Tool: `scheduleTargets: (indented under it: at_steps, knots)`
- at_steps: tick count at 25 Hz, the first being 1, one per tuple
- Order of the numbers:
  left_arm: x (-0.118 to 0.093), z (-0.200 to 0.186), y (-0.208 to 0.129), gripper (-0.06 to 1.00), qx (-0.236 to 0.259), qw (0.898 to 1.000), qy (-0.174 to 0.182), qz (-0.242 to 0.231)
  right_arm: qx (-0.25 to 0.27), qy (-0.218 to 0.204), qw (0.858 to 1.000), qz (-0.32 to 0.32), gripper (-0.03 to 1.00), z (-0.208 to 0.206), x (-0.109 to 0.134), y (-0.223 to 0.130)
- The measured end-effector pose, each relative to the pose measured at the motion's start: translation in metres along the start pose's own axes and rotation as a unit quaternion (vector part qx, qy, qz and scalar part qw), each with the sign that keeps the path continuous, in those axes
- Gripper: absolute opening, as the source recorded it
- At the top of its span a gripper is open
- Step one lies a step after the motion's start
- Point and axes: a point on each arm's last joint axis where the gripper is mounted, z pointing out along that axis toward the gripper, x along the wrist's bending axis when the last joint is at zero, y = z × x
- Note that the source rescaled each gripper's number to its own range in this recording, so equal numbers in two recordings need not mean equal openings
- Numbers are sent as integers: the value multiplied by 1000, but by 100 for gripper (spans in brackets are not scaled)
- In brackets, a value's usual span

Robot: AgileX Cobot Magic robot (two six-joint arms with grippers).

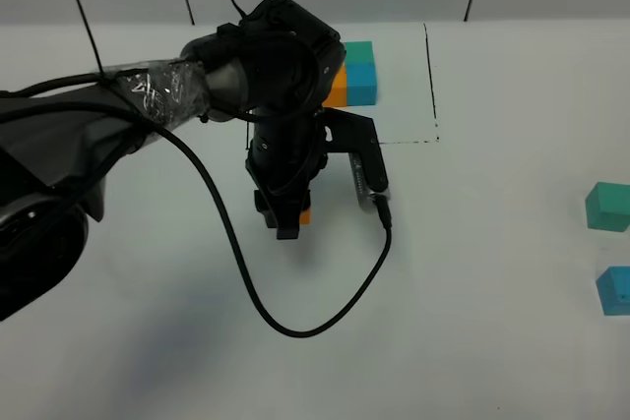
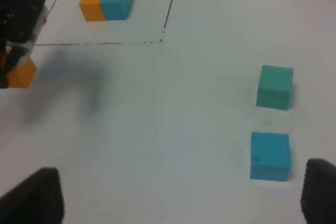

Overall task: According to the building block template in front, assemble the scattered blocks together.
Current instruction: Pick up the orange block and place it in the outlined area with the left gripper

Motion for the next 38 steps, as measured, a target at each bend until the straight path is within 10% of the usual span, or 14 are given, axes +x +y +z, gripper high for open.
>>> scheduleTargets:
  at_steps: [11, 38]
  knots:
    - [-11, -1, 27, 0, -55, 998, 26, 21, 0, 0, 1000, 0, 80, 0, 0, 0]
    - [-18, 42, 39, 2, -1, 1000, -13, -13, 0, 0, 1000, 1, 75, 0, 0, 0]
